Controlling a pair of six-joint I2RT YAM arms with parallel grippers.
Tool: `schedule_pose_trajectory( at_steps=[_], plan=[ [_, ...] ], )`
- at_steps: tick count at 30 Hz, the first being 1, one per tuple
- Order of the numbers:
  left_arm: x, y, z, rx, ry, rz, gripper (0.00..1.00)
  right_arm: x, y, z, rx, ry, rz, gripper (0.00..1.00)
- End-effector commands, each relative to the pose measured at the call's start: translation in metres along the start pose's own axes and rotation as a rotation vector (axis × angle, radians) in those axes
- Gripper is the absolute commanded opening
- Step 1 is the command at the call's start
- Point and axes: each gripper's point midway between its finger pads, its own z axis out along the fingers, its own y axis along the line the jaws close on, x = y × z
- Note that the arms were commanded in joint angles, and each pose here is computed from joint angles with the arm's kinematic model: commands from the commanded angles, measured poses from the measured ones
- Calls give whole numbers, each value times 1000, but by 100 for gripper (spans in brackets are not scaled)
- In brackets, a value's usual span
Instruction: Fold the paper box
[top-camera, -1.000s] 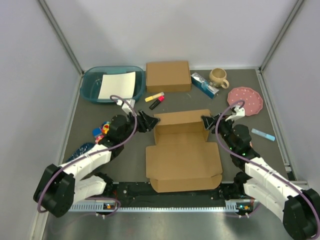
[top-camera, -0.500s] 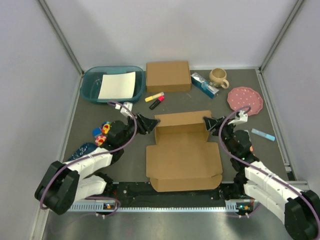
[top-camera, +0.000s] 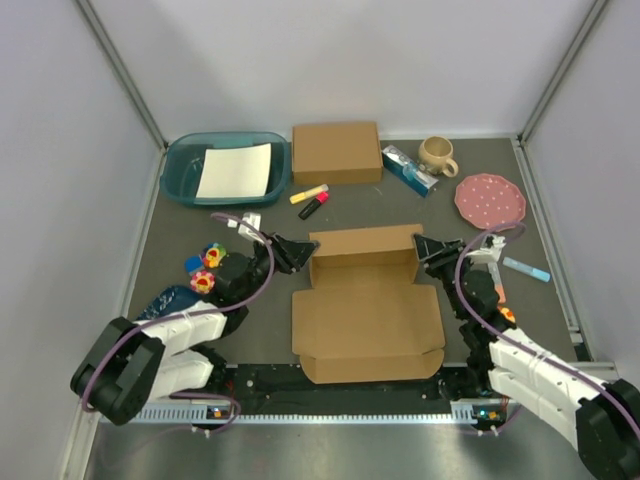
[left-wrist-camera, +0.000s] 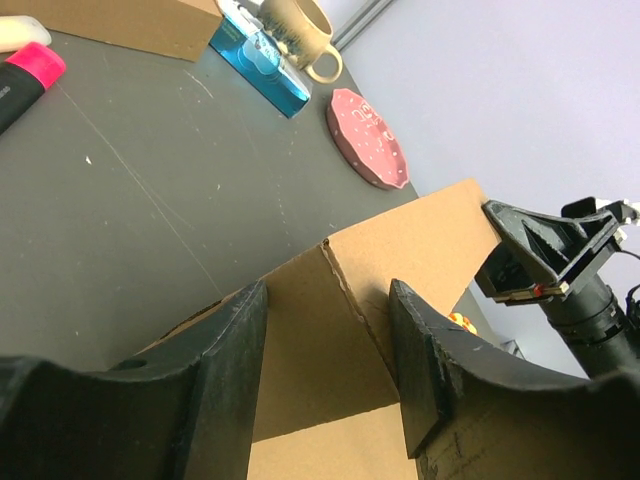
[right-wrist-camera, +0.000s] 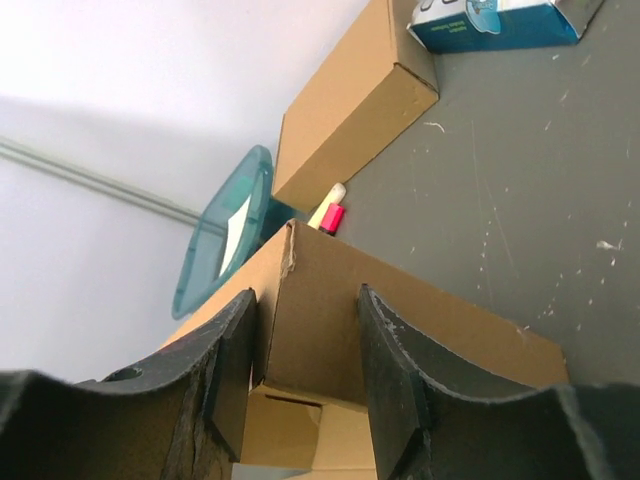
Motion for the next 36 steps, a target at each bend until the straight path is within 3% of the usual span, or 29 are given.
schedule_pose_trajectory(
  at_steps=[1,8,16,20,23,29,36],
  plan=[
    [93,39,-32,-122,312,-45,40,120,-140,-88,413,452,-43,43],
    [110,50,-39,-182,332,-23,39,131,-159,-111,528,495,-21,50],
    [124,73,-45,-279,362,-24,38,133,-171,-126,615,531,-27,66],
    [124,75,-44,-287,358,-21,38,123,-153,-113,555,520,-91,79],
    [120,73,-42,-289,356,-7,38,101,-120,-92,486,456,-121,84],
    [111,68,-36,-289,347,14,38,59,-69,-67,384,345,-209,89],
    [105,66,-31,-300,350,32,38,7,-15,-49,277,265,-458,94]
  ],
)
